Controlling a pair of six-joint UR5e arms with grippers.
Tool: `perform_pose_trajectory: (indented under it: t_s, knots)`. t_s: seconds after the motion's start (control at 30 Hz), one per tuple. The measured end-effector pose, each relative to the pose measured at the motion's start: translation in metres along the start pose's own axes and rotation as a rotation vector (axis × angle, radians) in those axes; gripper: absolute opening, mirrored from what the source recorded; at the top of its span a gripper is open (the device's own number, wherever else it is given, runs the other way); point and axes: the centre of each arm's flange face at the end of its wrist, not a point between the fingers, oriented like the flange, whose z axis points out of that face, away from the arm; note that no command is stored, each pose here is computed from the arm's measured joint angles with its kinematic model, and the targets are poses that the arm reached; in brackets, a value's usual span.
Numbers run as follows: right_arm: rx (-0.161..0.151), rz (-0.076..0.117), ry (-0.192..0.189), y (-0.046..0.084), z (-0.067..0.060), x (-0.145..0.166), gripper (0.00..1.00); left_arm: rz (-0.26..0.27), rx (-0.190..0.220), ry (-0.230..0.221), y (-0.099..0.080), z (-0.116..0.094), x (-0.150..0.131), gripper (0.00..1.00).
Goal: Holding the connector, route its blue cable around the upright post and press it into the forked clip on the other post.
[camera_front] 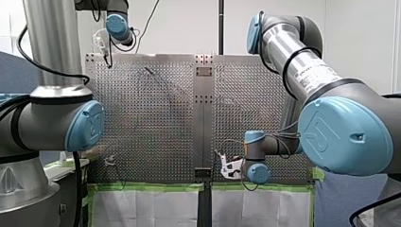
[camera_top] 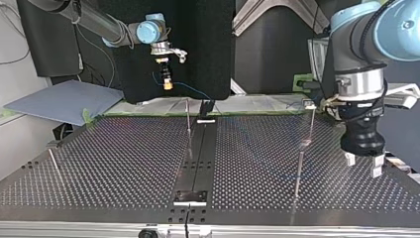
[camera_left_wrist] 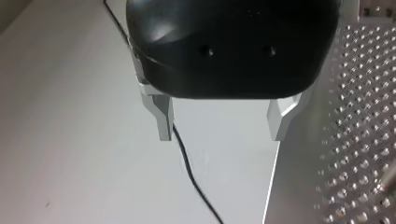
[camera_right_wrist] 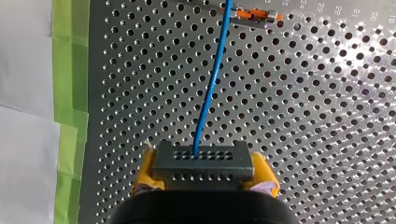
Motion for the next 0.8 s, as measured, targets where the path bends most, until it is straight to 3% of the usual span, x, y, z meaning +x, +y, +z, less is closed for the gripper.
perform_pose_trajectory:
  t_s: [0.23,0.33,0.6,0.8]
  knots:
    - [0.0,-0.001,-0.001,0.0,0.0,0.0,0.0,0.071,0.057,0.075,-0.014,0.015,0.006,1.0]
    - [0.0,-0.001,-0.002,0.0,0.0,0.0,0.0,0.095,0.062,0.097,-0.017,0.021,0.009,1.0]
    - [0.0,-0.001,-0.001,0.0,0.0,0.0,0.0,0.165,0.014,0.138,-0.017,0.022,0.011,1.0]
    - [0.0,0.0,0.0,0.0,0.0,0.0,0.0,0.195,-0.024,0.209,-0.011,0.016,0.029,1.0]
